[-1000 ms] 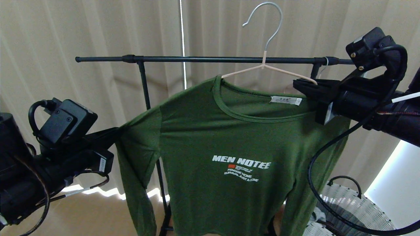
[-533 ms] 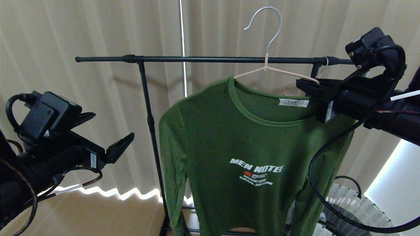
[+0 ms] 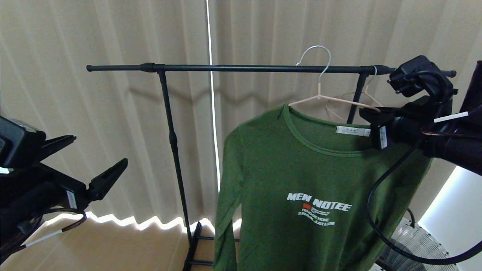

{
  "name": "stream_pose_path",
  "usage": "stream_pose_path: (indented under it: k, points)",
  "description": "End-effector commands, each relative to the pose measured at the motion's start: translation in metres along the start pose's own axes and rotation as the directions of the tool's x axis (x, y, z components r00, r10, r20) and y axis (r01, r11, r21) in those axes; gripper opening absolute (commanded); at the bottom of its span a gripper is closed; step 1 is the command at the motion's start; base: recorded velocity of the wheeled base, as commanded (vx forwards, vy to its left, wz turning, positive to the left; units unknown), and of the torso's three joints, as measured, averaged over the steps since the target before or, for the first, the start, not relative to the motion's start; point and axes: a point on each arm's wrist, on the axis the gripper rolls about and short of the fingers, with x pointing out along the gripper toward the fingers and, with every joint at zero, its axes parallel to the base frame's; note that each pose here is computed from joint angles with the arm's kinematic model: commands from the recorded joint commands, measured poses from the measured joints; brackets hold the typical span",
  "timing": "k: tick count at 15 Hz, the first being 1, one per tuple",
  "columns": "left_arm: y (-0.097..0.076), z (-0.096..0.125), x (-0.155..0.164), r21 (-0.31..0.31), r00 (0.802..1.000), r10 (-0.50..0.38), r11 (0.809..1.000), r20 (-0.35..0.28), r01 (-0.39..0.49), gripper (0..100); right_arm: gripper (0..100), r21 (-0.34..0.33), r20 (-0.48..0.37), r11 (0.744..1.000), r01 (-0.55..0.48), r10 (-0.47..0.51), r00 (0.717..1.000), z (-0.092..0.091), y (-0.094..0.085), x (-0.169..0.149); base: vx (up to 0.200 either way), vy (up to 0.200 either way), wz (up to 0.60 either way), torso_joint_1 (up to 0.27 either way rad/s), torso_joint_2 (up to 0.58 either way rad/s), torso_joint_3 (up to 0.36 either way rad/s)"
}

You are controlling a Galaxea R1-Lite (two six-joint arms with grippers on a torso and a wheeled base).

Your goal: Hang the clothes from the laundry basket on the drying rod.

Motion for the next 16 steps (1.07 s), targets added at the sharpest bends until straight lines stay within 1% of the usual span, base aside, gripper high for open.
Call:
stream_pose_path:
  k: [1, 2, 3, 5, 7, 12, 15, 16]
  points:
    - [0.001, 0.002, -0.008, -0.003, 1.000, 0.013, 1.000, 0.021, -0.013, 100, 0, -0.003, -0.025, 0.999, 0.040, -0.040, 0.999, -0.002, -0.001, 0.001, 0.000, 0.000, 0.00, 0.000, 0.00, 0.000]
    - [0.001, 0.001, -0.008, -0.005, 1.000, 0.010, 1.000, 0.019, -0.010, 100, 0, 0.000, -0.036, 0.998, 0.067, -0.067, 0.997, -0.003, -0.001, 0.001, 0.000, 0.000, 0.00, 0.000, 0.00, 0.000]
    - [0.000, 0.000, -0.008, -0.003, 1.000, 0.009, 1.000, 0.013, -0.009, 100, 0, 0.004, -0.040, 0.998, 0.069, -0.069, 0.997, -0.004, -0.001, 0.001, 0.000, 0.000, 0.00, 0.000, 0.00, 0.000]
    - [0.000, -0.002, -0.008, -0.003, 1.000, 0.005, 1.000, 0.006, -0.005, 100, 0, 0.034, -0.037, 0.997, 0.076, -0.074, 0.997, -0.004, -0.002, 0.000, 0.000, 0.000, 0.00, 0.000, 0.00, 0.000]
    - [-0.001, -0.001, -0.007, -0.004, 1.000, 0.001, 1.000, 0.006, -0.001, 100, 0, 0.040, -0.049, 0.993, 0.114, -0.112, 0.992, -0.004, -0.003, 0.000, 0.200, 0.000, 0.00, -0.002, 0.00, 0.005]
    - [-0.002, -0.003, -0.008, -0.003, 1.000, -0.003, 1.000, 0.000, 0.003, 100, 0, 0.049, -0.055, 0.991, 0.122, -0.120, 0.991, -0.005, -0.004, 0.001, 0.200, 0.000, 0.00, 0.001, 0.00, 0.006]
    - [-0.004, -0.002, -0.008, -0.002, 1.000, -0.017, 1.000, 0.006, 0.017, 100, 0, 0.057, -0.068, 0.987, 0.149, -0.145, 0.987, -0.008, -0.010, 0.002, 0.200, 0.000, 0.00, -0.002, 0.00, 0.002]
    - [-0.005, -0.002, -0.007, -0.002, 1.000, -0.025, 1.000, 0.007, 0.025, 100, 0, 0.056, -0.081, 0.985, 0.165, -0.160, 0.984, -0.012, -0.014, 0.002, 0.200, 0.000, 0.00, 0.007, 0.00, 0.002]
